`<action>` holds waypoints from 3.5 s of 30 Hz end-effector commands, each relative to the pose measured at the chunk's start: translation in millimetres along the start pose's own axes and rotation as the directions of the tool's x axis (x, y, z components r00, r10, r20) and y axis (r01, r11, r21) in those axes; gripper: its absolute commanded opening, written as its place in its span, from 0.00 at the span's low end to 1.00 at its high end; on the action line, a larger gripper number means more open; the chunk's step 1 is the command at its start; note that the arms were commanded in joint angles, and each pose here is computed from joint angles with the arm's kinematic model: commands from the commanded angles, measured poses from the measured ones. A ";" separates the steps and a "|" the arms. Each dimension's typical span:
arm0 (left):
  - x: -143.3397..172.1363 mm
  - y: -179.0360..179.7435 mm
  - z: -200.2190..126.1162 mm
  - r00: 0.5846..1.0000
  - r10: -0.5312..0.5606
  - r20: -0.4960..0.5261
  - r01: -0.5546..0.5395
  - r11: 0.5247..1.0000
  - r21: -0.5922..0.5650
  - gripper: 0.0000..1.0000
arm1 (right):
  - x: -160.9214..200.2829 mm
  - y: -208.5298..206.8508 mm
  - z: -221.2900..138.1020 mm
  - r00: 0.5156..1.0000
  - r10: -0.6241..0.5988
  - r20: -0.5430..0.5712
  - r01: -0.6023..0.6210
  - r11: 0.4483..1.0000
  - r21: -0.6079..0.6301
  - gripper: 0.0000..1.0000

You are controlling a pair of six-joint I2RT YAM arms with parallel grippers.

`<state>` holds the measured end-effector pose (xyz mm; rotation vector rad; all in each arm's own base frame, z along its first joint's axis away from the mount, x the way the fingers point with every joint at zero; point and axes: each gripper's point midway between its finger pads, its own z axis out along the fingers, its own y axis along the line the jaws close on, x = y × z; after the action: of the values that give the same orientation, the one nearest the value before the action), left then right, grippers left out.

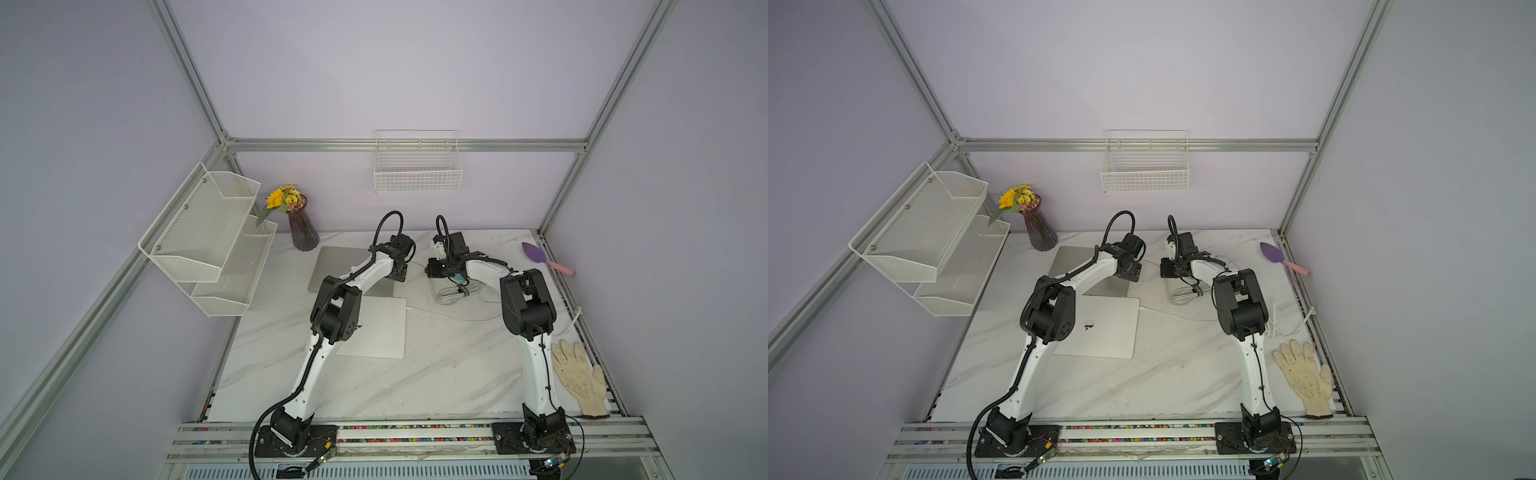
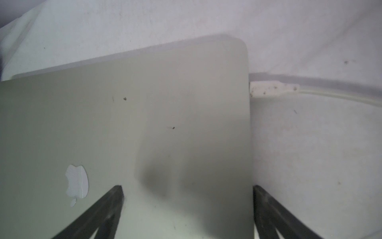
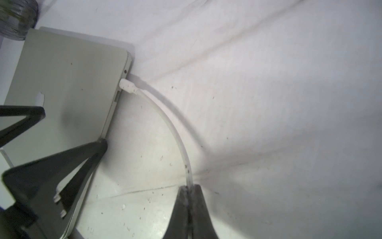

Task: Unplug the laptop charger
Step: Remove the charging cable from the laptop, then move the socket to the center of the board.

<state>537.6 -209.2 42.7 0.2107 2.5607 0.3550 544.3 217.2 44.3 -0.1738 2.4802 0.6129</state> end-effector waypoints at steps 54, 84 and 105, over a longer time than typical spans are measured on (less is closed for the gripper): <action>-37.0 93.5 -134.8 0.928 -0.173 0.329 0.139 0.983 0.123 1.00 | 7.2 41.9 -57.7 0.998 0.048 0.029 -0.045 0.994 -0.102 0.00; -131.6 -152.5 -248.0 0.502 -0.237 0.832 -0.746 0.367 0.555 0.95 | -61.7 -105.4 -185.9 0.989 0.143 -0.024 -0.128 0.941 0.314 0.54; -109.7 -173.0 -233.2 0.401 -0.290 0.869 -0.771 0.405 0.491 0.97 | -25.5 -283.4 -171.0 0.847 0.529 0.049 -0.510 0.784 0.353 0.45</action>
<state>491.4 -455.8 165.6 1.0143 1.4615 -1.0042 545.8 -128.0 89.4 0.6513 2.6227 0.2859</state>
